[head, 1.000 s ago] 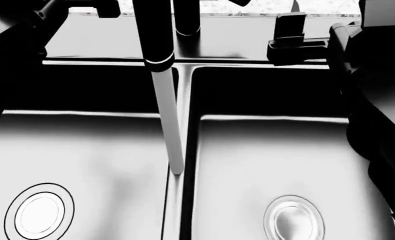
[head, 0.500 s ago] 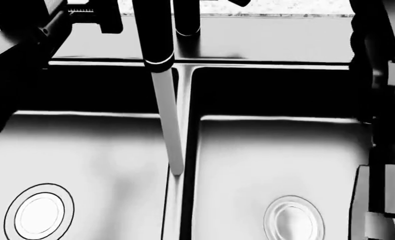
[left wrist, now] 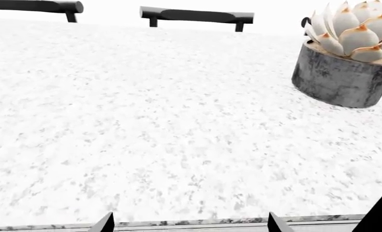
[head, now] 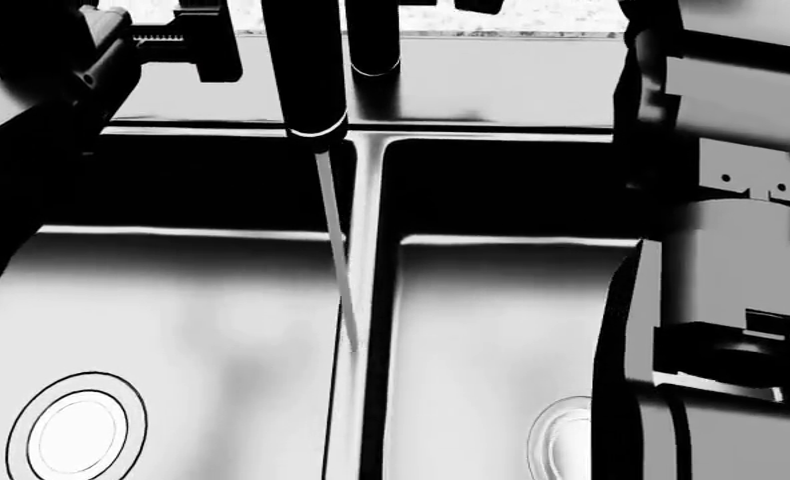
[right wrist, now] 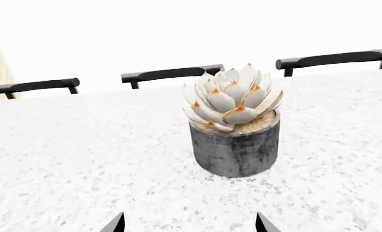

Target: Pick the eggplants and mangos from the sink and place them in one bowl. Place the bell pepper in the other bowl. Then turn off the sink faucet.

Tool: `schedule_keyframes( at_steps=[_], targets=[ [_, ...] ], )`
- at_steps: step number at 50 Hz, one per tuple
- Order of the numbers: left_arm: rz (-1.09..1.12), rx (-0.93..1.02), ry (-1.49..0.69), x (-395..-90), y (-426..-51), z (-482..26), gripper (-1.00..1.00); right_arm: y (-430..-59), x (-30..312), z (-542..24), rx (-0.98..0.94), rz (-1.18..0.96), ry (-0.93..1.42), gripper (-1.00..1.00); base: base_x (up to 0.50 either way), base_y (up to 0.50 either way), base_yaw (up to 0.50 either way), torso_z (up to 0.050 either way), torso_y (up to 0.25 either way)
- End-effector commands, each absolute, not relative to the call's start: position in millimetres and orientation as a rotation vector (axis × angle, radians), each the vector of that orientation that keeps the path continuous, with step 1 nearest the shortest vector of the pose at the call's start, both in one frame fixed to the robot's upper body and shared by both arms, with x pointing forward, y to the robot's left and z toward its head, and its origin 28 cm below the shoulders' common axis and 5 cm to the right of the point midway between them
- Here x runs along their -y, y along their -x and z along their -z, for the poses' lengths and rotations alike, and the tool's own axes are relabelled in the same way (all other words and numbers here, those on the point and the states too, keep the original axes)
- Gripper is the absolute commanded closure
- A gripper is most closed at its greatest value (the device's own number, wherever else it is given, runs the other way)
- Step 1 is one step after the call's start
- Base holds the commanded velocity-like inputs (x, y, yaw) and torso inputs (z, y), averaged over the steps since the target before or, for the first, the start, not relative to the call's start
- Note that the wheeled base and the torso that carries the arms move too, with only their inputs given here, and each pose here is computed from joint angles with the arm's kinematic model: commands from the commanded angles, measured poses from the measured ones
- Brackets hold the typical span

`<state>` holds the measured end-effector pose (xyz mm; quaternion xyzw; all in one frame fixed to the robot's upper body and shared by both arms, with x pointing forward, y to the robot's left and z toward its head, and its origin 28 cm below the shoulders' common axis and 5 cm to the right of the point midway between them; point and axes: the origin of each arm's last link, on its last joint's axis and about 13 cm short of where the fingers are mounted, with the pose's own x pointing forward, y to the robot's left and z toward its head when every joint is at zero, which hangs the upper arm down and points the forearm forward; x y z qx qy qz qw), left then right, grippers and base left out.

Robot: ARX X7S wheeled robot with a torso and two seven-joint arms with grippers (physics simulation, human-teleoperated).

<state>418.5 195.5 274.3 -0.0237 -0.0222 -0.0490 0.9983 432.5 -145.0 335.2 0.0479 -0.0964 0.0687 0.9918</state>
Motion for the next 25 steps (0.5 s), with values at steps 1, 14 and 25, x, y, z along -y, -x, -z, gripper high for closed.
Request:
schedule_keyframes(
  at_steps=[1,14,25],
  targets=[
    [0.099,0.036,0.048,-194.3,-418.2,-274.1,-1.00,-438.4,116.2,-299.7,0.055,-0.263,-0.099,-1.00,0.01,0.00,0.00,0.000,-0.010],
    [0.093,0.030,0.051,-197.0,-418.4,-271.7,-1.00,-439.1,105.9,-294.4,0.048,-0.314,-0.094,-1.00,0.00,0.00,0.00,0.000,-0.002],
    [0.105,0.029,0.052,-192.6,-416.3,-269.2,-1.00,-438.2,126.7,-295.0,0.051,-0.229,-0.086,-1.00,0.00,0.00,0.00,0.000,-0.002]
  ],
)
